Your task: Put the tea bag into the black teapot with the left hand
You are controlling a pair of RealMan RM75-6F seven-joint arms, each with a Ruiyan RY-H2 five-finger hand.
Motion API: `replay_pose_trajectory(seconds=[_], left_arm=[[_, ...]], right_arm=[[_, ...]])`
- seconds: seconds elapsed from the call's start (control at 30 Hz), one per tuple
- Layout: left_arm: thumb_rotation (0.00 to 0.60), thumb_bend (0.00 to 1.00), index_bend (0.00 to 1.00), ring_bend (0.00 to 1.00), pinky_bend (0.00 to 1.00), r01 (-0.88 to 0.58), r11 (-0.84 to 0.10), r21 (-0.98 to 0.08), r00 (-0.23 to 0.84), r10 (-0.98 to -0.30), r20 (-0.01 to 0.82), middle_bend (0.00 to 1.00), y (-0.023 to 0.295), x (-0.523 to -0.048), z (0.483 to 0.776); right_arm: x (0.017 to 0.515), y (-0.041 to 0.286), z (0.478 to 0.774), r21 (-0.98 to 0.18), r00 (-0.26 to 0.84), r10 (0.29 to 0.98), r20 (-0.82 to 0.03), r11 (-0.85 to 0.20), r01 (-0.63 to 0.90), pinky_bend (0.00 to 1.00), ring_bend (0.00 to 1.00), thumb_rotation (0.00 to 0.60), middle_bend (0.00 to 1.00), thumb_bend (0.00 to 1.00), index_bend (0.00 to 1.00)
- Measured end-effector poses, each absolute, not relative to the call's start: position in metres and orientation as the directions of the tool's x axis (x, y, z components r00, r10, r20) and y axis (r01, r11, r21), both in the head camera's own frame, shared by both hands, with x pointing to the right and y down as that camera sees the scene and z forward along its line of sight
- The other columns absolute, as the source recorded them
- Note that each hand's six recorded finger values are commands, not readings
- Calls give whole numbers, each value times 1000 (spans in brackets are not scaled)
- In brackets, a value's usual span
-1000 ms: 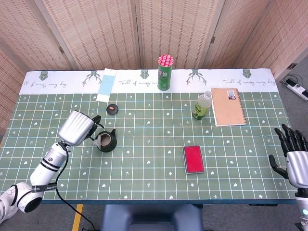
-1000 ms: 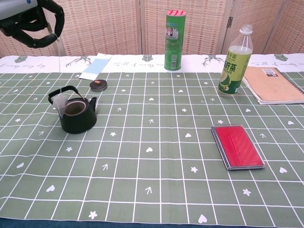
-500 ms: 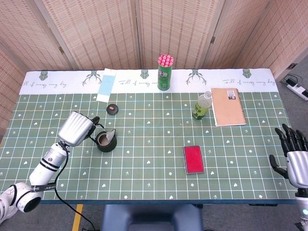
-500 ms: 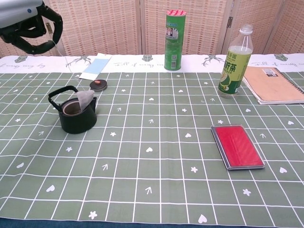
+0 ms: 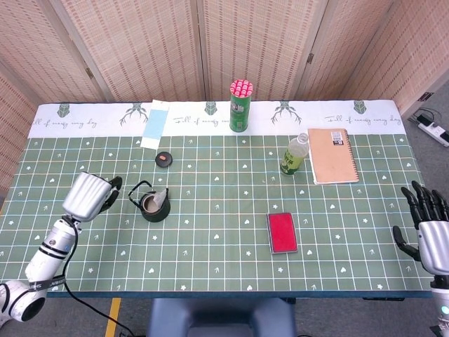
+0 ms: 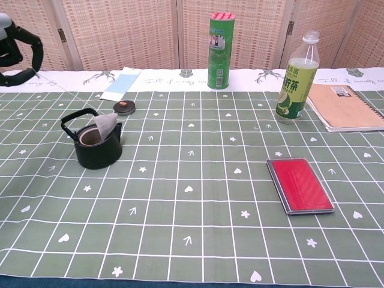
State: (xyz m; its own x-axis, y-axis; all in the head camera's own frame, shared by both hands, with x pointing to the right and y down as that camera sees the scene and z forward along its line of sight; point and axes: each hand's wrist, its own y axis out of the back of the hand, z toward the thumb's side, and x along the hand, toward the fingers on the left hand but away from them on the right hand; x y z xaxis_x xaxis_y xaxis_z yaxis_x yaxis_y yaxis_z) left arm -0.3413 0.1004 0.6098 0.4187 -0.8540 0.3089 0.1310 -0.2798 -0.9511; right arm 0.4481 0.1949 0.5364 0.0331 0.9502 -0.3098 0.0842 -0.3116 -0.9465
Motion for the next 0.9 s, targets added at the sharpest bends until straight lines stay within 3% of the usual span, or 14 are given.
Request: replay_pose_trajectory(seconds=[0.33,0.9], left_arm=[[600,446,567,929,974,136,-313,-940,367,-866,341,953,107,-370,612],[600,446,571,929,974,33,-413,-910,316,-860,401,953,153,-392,649]], right_arm=[[447,194,539,-946,28,949,-314,-315,77,0,0,600,0,450,0],[446,196,536,-947,40,951,-307,-309,85,0,0,600,0,450,0]])
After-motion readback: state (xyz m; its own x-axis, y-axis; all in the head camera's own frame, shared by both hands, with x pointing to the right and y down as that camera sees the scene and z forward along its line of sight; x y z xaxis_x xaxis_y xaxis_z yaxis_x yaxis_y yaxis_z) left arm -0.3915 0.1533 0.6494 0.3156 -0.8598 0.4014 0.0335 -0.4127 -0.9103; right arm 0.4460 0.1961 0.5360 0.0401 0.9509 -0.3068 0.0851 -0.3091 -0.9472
